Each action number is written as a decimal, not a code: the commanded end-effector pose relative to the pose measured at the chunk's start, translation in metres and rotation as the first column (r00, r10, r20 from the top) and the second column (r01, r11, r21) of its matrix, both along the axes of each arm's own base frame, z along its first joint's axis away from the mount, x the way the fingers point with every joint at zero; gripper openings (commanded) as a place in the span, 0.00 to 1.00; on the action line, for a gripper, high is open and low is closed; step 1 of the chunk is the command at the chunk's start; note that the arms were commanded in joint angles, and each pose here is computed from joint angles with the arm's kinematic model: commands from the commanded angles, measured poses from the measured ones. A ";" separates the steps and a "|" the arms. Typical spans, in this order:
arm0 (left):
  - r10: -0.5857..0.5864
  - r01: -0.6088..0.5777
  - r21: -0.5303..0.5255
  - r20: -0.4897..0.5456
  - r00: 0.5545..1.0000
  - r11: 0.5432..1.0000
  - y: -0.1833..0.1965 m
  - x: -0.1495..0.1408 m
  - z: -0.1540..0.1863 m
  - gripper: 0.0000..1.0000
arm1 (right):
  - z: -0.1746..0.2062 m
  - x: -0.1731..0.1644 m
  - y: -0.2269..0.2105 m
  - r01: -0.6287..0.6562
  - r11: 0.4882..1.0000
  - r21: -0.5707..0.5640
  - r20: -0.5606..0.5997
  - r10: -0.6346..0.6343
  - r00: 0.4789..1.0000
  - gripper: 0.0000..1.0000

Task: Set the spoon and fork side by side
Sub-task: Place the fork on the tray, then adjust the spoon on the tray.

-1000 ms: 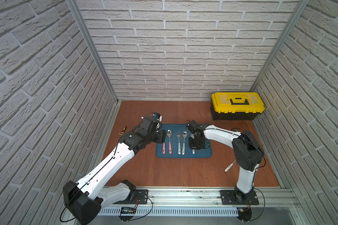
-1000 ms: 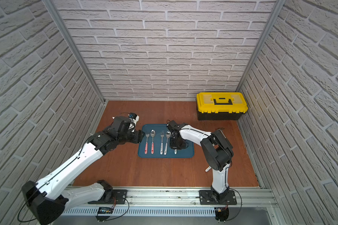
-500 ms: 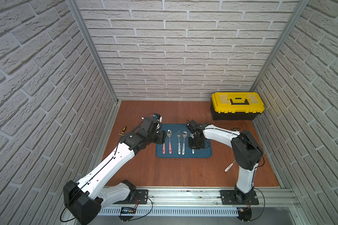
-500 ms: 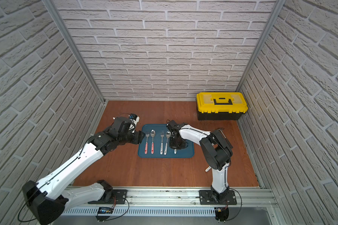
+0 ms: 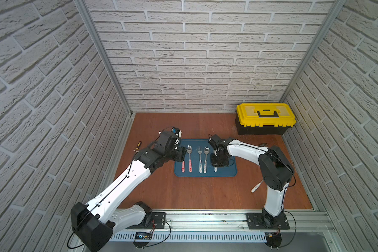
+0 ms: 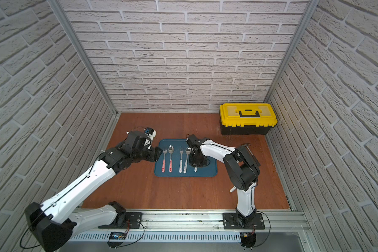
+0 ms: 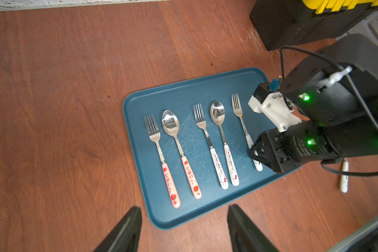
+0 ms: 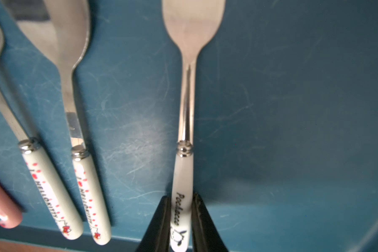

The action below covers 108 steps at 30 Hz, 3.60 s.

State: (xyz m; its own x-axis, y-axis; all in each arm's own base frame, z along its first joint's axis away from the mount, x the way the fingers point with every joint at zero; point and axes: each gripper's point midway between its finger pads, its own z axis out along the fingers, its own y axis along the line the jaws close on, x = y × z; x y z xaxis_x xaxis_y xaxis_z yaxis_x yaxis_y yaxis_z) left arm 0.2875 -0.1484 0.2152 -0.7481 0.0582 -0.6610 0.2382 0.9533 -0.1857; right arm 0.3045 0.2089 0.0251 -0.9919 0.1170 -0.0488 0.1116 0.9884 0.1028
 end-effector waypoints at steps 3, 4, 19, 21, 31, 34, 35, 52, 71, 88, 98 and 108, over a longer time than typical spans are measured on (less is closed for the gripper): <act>-0.008 0.009 -0.021 0.020 1.000 1.000 -0.003 0.003 0.002 0.67 | 0.009 0.000 -0.002 -0.004 0.999 -0.034 0.046 0.005 0.999 0.30; -0.009 0.009 -0.021 0.020 1.000 1.000 -0.003 0.003 0.002 0.67 | 0.012 0.001 -0.002 -0.005 0.999 -0.036 0.051 0.007 0.999 0.32; -0.015 0.016 -0.033 0.018 1.000 0.999 -0.004 0.000 0.003 0.68 | 0.050 0.010 0.022 -0.091 0.991 -0.099 0.171 0.107 0.979 0.43; -0.018 0.018 -0.035 0.018 1.000 0.999 -0.005 0.000 0.003 0.68 | 0.046 0.013 0.031 -0.114 0.987 -0.117 0.168 0.133 0.977 0.44; -0.018 0.019 -0.028 0.024 1.000 0.999 -0.003 -0.002 0.004 0.68 | 0.022 0.019 0.045 -0.152 0.977 -0.147 0.121 0.170 0.978 0.43; -0.019 0.019 -0.027 0.023 1.000 0.999 -0.003 -0.002 0.004 0.68 | 0.017 0.016 0.043 -0.152 0.977 -0.151 0.110 0.170 0.979 0.43; -0.018 0.018 -0.029 0.023 1.000 0.999 -0.003 -0.001 0.004 0.68 | 0.016 0.015 0.043 -0.155 0.977 -0.148 0.107 0.171 0.979 0.42; -0.018 0.019 -0.030 0.023 1.000 0.999 -0.004 0.000 0.004 0.68 | 0.010 0.012 0.049 -0.175 0.974 -0.143 0.088 0.189 0.978 0.38; -0.024 0.025 -0.033 0.024 0.999 0.999 -0.006 0.002 0.002 0.68 | 0.012 0.021 0.044 -0.196 0.962 -0.192 0.100 0.217 0.971 0.39; -0.025 0.025 -0.035 0.023 0.999 0.999 -0.008 0.003 0.002 0.69 | 0.029 0.029 0.056 -0.189 0.975 -0.118 0.170 0.207 0.964 0.39; -0.034 0.035 -0.031 0.031 0.999 0.999 -0.010 0.001 0.005 0.69 | 0.066 0.020 0.048 -0.174 0.981 -0.090 0.232 0.191 0.954 0.39; -0.064 0.065 -0.034 0.025 0.998 0.997 -0.020 -0.001 0.003 0.69 | 0.103 -0.020 -0.083 0.199 0.964 -0.174 0.343 -0.129 0.930 0.44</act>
